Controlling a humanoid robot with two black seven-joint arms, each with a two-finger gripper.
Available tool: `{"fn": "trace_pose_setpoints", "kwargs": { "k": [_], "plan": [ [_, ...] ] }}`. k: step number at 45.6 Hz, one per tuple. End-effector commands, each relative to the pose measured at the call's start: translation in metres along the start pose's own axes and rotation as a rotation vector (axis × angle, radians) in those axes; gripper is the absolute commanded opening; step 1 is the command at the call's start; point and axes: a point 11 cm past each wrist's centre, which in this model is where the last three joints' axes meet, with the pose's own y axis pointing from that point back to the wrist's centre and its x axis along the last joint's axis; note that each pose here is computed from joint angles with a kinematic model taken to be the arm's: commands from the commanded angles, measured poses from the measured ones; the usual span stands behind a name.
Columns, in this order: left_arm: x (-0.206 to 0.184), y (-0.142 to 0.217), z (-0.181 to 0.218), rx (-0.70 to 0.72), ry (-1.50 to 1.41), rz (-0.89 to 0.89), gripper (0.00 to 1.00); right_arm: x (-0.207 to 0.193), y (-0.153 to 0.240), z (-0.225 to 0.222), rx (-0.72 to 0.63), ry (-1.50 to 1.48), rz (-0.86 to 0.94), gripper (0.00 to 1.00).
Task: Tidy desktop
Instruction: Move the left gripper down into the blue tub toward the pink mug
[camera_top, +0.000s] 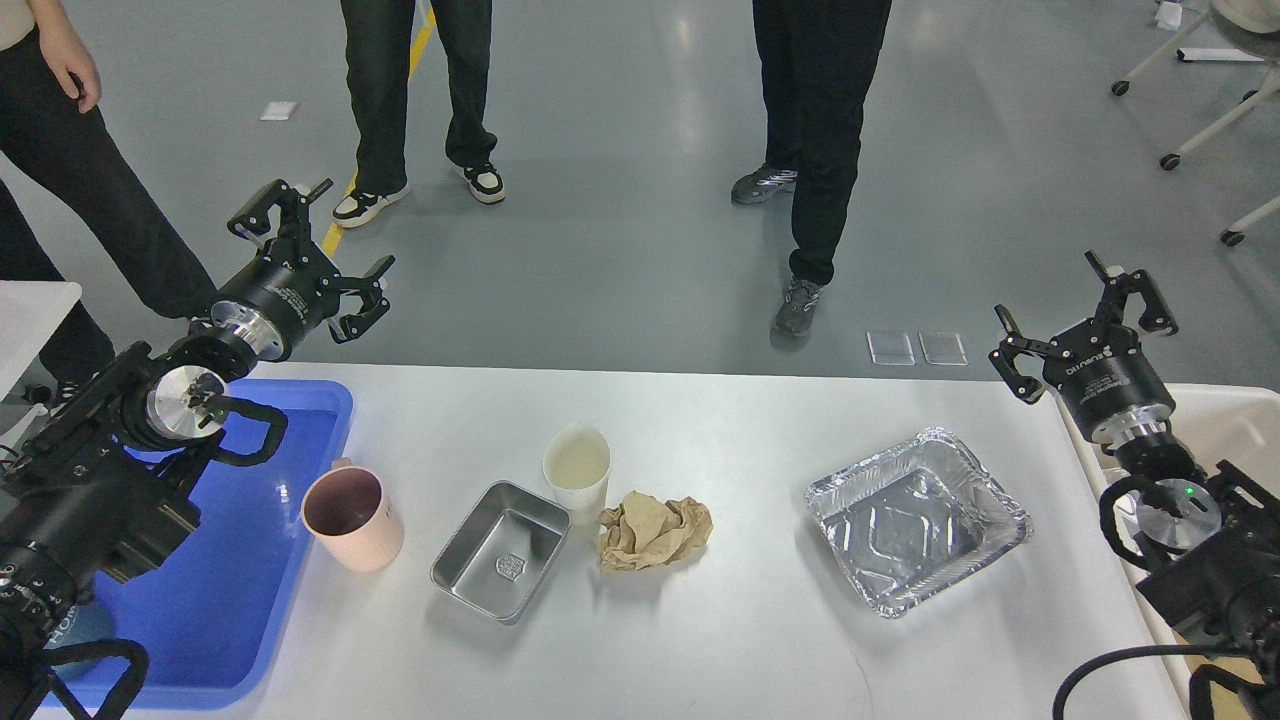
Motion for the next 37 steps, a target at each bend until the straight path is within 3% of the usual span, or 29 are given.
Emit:
{"fn": "trace_pose_setpoints", "kwargs": {
  "k": [1, 12, 21, 30, 37],
  "plan": [
    [-0.001, 0.000, -0.001, 0.001, 0.001, -0.001, 0.97, 0.001, 0.001, 0.000, -0.001, 0.001, 0.002, 1.00],
    [0.004, -0.001, -0.002, 0.025, -0.001, 0.041, 0.97, -0.001, -0.001, -0.002, 0.002, 0.003, -0.003, 1.00],
    [-0.029, 0.000, -0.026, 0.209, -0.104, -0.069, 0.97, 0.000, 0.000, 0.001, -0.002, -0.002, -0.002, 1.00],
    [-0.042, 0.050, -0.030, 0.327, -0.218, -0.150, 0.97, -0.002, -0.001, 0.003, -0.001, -0.006, -0.006, 1.00],
    [-0.025, 0.112, -0.028, 0.440, -0.327, -0.137, 0.96, -0.002, -0.001, 0.004, -0.006, -0.006, -0.007, 1.00]
  ]
}}
